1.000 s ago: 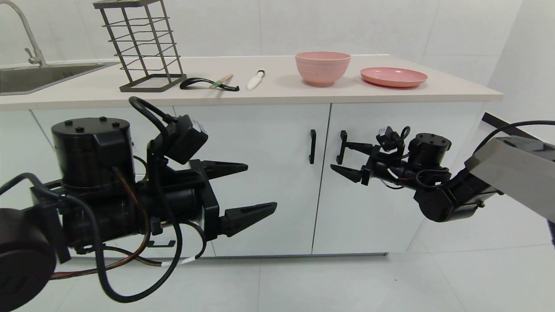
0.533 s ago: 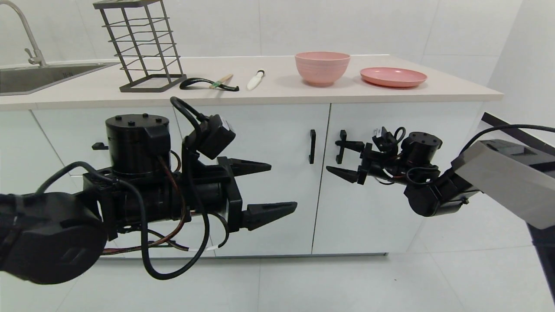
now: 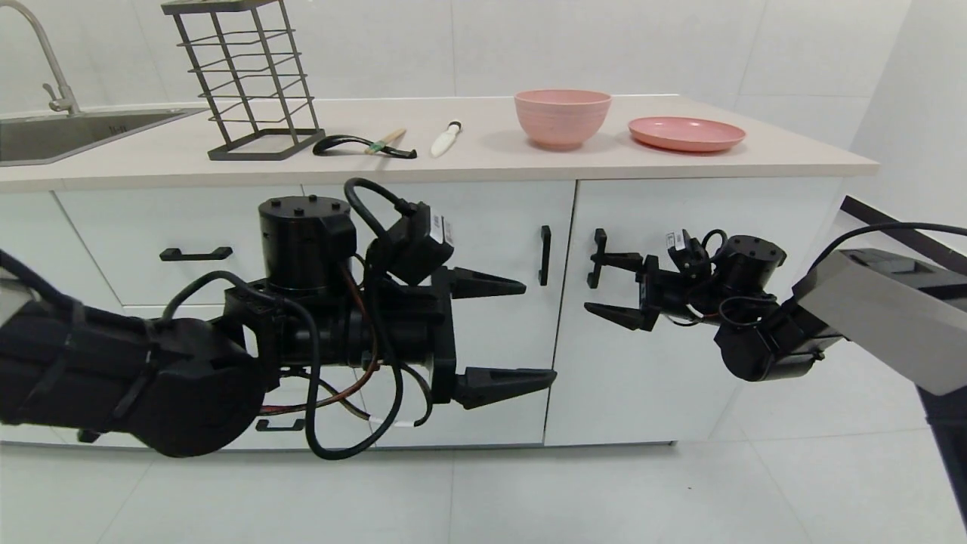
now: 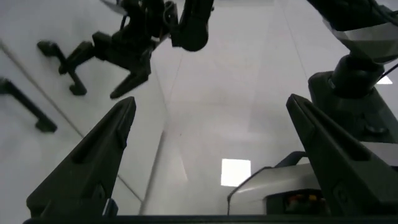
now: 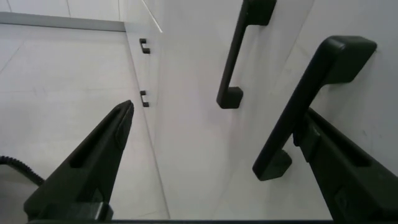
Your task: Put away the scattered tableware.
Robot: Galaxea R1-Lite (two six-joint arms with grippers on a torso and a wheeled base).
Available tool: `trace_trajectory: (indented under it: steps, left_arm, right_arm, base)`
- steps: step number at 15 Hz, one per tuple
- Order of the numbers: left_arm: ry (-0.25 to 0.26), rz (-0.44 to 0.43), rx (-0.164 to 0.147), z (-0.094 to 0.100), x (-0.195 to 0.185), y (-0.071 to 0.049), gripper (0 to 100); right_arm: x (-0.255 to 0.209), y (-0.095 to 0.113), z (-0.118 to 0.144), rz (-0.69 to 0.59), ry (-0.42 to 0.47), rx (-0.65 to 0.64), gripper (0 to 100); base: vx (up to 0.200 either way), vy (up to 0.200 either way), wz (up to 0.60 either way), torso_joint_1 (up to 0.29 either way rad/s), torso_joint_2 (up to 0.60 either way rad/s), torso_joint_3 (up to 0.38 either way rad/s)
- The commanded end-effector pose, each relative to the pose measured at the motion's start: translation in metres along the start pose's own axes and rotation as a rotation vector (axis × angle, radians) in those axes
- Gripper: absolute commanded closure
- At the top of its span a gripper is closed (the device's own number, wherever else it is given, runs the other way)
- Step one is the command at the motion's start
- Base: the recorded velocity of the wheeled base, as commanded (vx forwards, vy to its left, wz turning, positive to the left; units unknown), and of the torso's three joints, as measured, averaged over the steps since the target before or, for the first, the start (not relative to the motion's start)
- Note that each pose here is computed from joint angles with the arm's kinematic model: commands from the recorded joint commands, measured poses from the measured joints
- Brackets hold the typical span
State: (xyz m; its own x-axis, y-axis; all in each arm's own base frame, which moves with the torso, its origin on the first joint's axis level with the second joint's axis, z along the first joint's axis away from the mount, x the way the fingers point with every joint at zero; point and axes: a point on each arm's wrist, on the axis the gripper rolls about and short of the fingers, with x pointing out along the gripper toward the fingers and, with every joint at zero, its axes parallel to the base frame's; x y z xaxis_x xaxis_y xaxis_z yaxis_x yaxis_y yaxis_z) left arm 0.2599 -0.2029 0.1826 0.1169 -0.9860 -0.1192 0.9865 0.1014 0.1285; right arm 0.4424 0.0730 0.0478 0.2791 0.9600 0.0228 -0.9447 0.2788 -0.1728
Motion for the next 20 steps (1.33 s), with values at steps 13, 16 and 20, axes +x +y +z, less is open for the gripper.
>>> trace_trajectory:
  steps: [13, 16, 20]
  left_arm:
    - [-0.071, 0.133, -0.031, -0.009, 0.083, 0.074, 0]
    - [-0.072, 0.188, -0.027, -0.015, 0.1, 0.08, 0]
    - [-0.09, 0.187, -0.021, -0.017, 0.124, 0.083, 0]
  right_arm:
    - [-0.028, 0.068, 0.026, 0.145, -0.013, 0.082, 0]
    - [-0.029, 0.074, 0.026, 0.162, -0.01, 0.089, 0]
    - [-0.032, 0.078, 0.034, 0.162, -0.012, 0.083, 0]
  base:
    - [0.0, 0.0, 0.0, 0.0, 0.0, 0.0]
    - [0.0, 0.0, 0.0, 0.0, 0.0, 0.0]
    - [0.0, 0.0, 0.0, 0.0, 0.0, 0.0]
